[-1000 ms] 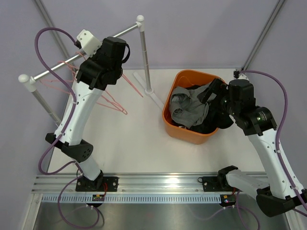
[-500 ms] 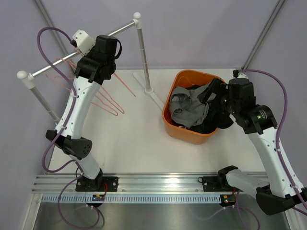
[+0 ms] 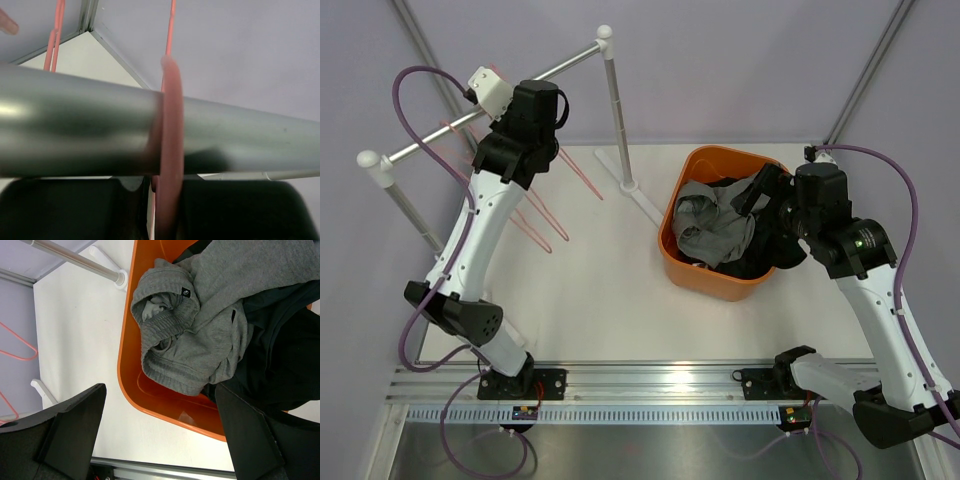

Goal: Remove the shorts from the hanger

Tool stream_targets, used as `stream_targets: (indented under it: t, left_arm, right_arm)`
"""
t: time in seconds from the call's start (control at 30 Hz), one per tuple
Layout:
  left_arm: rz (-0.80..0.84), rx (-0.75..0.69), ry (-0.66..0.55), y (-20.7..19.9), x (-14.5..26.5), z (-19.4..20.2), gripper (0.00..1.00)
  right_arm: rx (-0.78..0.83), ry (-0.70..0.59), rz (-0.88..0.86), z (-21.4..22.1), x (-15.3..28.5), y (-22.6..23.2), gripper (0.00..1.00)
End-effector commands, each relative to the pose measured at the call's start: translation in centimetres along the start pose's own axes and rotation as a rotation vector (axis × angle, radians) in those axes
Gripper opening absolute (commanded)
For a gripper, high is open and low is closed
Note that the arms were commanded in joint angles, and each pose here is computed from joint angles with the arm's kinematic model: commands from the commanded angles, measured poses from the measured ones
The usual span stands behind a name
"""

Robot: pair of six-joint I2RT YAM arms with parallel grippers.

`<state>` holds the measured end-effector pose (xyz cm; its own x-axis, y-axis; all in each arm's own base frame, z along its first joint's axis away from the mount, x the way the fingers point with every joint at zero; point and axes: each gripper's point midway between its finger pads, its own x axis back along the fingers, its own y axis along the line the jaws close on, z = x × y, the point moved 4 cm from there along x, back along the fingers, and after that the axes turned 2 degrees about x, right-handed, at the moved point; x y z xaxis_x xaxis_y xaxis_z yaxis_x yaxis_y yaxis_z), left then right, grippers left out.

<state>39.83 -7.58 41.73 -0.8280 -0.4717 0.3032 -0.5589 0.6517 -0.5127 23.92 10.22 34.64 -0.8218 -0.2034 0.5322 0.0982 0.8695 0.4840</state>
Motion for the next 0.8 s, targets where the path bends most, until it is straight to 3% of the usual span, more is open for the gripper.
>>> stream_targets:
  t: [0.0,0.07,0.3,0.37,0.77]
  left_arm:
    - [0.02,0.0,0.027,1.1,0.5,0.1,0.0]
    - [0.042,0.01,0.019,1.2,0.5,0.4,0.09]
    - [0.07,-0.007,0.02,1.8,1.4,0.1,0.19]
    - [0.085,-0.006,0.014,1.8,2.0,-0.1,0.28]
    - [0.181,-0.041,-0.029,2.2,5.5,-0.5,0.38]
  right_arm:
    - [0.013,-0.02,-0.023,-0.3,0.2,0.4,0.99]
    - [0.012,-0.027,-0.024,-0.4,0.3,0.4,1.0]
    - [0.009,-0.024,-0.033,-0.4,0.1,0.6,0.99]
    - [0.008,-0.021,-0.035,-0.3,0.0,0.6,0.99]
    - [0.009,-0.022,-0.048,0.1,0.2,0.4,0.99]
